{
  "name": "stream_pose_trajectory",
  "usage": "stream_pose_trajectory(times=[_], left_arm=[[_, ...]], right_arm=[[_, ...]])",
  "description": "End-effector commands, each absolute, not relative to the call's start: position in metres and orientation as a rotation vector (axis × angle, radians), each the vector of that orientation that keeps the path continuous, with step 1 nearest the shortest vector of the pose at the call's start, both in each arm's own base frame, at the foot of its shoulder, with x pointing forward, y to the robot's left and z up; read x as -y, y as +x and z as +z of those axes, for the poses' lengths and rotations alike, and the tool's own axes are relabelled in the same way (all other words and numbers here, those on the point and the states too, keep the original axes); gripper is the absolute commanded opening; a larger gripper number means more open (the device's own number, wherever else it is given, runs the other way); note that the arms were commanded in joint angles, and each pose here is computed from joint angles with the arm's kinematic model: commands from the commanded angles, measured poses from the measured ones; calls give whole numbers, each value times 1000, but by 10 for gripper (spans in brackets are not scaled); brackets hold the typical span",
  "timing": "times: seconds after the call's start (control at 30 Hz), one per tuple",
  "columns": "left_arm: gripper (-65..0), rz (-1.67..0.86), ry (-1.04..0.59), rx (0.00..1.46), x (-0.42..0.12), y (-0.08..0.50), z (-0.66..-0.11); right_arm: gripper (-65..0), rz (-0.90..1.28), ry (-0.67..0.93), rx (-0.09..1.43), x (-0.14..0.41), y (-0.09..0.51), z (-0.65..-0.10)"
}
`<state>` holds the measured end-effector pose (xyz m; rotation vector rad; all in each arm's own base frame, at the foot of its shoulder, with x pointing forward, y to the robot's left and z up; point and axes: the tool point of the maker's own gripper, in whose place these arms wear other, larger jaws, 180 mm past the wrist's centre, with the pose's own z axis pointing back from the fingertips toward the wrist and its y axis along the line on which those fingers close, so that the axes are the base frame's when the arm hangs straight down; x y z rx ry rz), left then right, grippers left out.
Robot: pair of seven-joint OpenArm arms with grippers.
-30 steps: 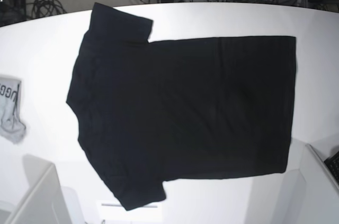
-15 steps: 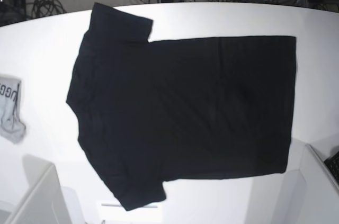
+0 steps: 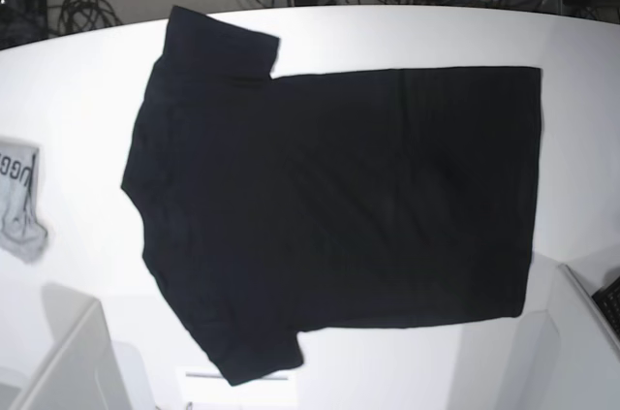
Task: Fold the T-shirt properly
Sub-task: 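Move both grippers down to the shoulder corners of the black T-shirt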
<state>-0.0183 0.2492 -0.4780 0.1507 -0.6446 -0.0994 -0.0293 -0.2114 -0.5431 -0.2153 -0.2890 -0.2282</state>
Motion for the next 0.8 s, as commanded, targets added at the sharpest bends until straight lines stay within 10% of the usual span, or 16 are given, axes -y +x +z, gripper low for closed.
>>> stream_pose_trajectory(times=[0.0,0.53,0.77], left_arm=[[-650,-100,161,673,-254,-19,-463],[-650,-155,235,981,-262,55,-336],[-650,-157,231,1061,-256,78,-322]], right_arm=[[-650,-228,-248,341,223,-20,-528],[-650,-237,-359,685,256,96,-392],[-650,-388,-141,727,227,132,-392]])
